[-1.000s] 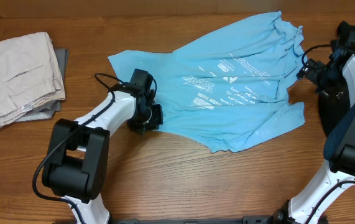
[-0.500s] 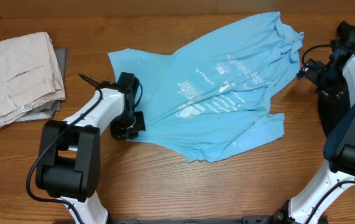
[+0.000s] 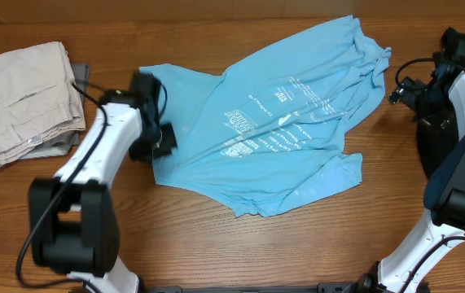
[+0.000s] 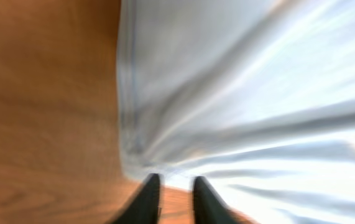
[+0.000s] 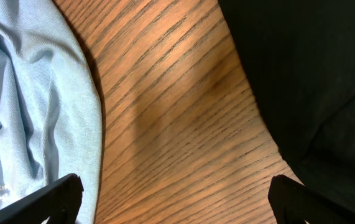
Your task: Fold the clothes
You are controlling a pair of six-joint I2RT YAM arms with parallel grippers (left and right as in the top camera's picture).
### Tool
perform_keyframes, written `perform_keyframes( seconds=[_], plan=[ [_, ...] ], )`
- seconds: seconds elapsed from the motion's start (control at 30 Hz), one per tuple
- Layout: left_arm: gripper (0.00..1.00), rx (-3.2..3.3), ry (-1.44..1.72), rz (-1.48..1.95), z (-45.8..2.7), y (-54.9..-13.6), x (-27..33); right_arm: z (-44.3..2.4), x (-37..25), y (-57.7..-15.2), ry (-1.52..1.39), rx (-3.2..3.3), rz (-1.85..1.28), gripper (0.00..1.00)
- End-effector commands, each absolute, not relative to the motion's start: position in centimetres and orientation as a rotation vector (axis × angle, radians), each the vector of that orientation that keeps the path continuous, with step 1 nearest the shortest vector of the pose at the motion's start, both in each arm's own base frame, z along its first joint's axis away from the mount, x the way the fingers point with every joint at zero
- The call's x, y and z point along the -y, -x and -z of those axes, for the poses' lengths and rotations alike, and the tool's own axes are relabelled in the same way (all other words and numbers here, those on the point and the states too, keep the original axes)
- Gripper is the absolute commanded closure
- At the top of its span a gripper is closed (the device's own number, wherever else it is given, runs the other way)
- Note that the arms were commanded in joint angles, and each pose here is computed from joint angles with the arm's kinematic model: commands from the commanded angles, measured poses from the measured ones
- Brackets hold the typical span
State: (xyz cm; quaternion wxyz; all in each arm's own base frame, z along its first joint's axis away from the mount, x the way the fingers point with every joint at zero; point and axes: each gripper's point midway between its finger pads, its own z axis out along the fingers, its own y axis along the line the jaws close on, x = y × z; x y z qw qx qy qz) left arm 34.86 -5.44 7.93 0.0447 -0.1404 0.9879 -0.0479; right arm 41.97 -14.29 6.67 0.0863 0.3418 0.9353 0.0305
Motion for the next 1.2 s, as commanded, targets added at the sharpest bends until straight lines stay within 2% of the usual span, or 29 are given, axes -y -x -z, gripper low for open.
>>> perform_keyframes(
  seconds=[0.0, 0.23, 0.63, 1.17],
  plan=[
    [0.96, -2.842, 0.373, 0.140, -12.8, -38.2, 5.2, -7.6, 14.4, -42.4, -1.002, -2.765, -0.086, 0.00],
    [0.96, -2.723, 0.373, 0.130, -12.3, -42.3, 4.8, -7.6, 14.4, -42.3, -1.002, -2.765, -0.086, 0.00],
    [0.96, -2.833, 0.380, -0.039, -2.2, -44.5, 3.5, -7.6, 14.5, -42.5, -0.998, -2.758, -0.086, 0.00],
    [0.96, -2.853, 0.296, -0.260, 5.8, -46.1, -0.6, -7.6, 14.5, -42.5, -0.998, -2.758, -0.085, 0.00]
  ],
)
